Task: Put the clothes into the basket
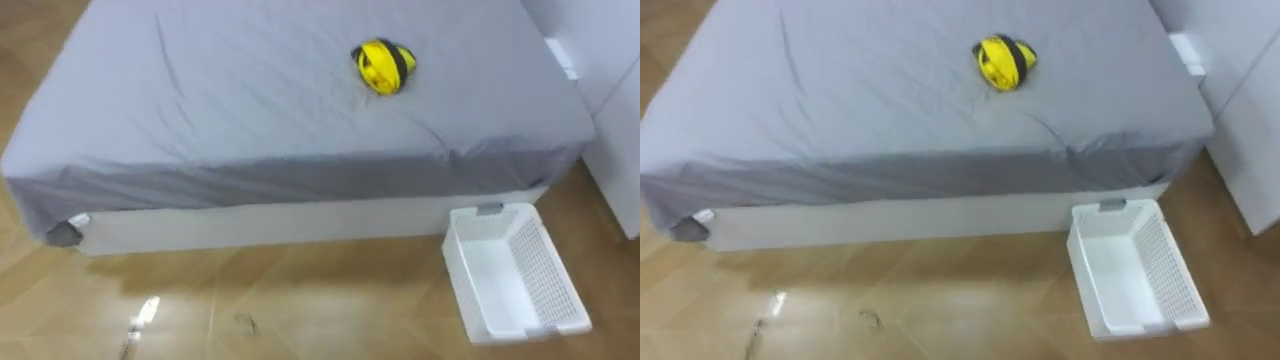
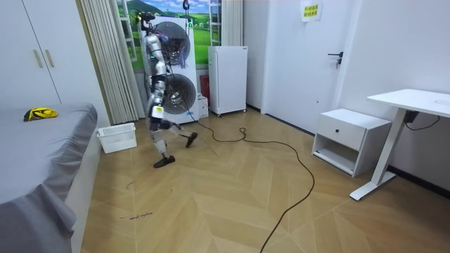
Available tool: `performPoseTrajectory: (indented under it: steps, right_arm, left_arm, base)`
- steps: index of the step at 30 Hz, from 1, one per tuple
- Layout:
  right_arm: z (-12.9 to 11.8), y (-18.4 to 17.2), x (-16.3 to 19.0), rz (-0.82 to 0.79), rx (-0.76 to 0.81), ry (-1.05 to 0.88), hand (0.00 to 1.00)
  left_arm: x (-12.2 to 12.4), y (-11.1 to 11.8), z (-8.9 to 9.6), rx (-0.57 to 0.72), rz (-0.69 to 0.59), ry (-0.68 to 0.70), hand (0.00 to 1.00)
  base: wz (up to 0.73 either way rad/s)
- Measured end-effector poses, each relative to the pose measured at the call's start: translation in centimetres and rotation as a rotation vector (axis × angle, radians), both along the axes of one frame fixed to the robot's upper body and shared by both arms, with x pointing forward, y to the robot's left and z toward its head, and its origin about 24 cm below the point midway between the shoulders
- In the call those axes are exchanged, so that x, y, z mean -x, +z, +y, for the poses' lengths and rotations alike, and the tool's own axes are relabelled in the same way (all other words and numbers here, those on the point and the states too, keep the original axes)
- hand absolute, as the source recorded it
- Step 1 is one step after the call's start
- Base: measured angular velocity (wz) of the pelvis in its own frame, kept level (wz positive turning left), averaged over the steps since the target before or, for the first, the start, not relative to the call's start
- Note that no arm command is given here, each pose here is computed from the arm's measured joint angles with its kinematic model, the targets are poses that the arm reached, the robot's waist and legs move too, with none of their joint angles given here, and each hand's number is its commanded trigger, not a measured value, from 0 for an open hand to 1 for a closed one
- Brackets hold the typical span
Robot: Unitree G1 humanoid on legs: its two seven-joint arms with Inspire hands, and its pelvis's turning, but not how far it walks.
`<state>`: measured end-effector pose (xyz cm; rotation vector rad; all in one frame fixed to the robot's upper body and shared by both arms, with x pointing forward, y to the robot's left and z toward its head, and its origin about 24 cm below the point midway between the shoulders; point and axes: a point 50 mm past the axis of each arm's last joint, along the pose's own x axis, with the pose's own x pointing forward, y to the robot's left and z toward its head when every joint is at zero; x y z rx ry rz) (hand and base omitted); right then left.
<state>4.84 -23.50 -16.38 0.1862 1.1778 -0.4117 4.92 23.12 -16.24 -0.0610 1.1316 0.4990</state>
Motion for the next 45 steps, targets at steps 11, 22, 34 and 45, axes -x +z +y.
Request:
performPoseTrajectory:
  steps: [11, 22, 34, 45]
  right_arm:
    - [-0.1, 4.3, -9.7, -0.408, 0.107, 0.011, 0.0]
    - [0.8, 8.4, -14.9, -0.65, 0.157, 0.09, 0.0]
    - [0.5, 10.8, -16.1, -0.743, 0.25, 0.121, 0.0]
    - [1.2, 11.2, -16.9, -0.731, 0.366, 0.199, 0.0]
  left_arm:
    - [0.5, -0.2, -1.2, 0.038, 0.026, -0.121, 0.0]
    - [3.6, 0.0, 0.0, 0.007, 0.065, -0.077, 0.0]
    - [4.5, 0.1, -0.3, 0.007, 0.065, -0.03, 0.0]
    - [2.4, -0.1, 0.5, 0.029, 0.078, -0.059, 0.0]
  base:
    - [0.34]
    - [0.15]
    - [-0.37]
    - [0.0]
